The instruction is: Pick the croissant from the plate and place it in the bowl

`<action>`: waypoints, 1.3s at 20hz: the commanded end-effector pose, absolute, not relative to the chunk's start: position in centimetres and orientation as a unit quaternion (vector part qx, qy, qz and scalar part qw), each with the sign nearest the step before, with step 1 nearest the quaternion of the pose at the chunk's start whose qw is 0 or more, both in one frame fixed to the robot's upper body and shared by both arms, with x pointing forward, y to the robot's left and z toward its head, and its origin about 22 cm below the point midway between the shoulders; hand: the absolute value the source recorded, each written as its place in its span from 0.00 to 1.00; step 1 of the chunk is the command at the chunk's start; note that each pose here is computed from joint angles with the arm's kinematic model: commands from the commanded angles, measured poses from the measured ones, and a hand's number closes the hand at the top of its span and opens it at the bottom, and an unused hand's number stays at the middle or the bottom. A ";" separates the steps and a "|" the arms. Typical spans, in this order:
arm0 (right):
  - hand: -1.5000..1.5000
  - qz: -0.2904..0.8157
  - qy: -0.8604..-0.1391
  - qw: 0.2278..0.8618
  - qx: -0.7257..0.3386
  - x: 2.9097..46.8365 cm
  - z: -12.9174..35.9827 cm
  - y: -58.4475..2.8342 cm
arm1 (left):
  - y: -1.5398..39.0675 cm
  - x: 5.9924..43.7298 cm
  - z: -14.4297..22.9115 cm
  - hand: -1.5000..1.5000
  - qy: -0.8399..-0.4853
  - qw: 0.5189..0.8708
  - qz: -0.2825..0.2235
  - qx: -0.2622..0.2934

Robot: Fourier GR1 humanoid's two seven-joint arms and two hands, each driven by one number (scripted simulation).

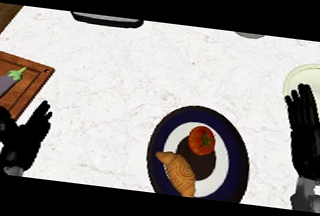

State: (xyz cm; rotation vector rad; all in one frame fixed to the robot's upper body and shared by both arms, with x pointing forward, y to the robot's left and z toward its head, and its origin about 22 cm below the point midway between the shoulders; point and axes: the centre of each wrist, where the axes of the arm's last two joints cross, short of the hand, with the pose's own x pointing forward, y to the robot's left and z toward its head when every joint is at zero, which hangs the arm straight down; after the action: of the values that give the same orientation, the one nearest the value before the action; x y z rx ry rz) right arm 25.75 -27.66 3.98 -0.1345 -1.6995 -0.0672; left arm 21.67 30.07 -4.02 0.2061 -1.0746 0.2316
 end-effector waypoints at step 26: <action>0.00 0.246 -0.803 0.543 -0.003 16.0 8.4 -20.1 | 22.0 27.7 2.4 0.50 -0.713 0.699 -0.046 0.028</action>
State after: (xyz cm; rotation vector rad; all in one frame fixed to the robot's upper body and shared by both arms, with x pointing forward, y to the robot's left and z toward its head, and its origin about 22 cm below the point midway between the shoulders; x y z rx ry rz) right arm 15.96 -18.74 5.58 0.0700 -1.9631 0.5289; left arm 27.32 22.20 2.81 0.0712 -1.5909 -0.1009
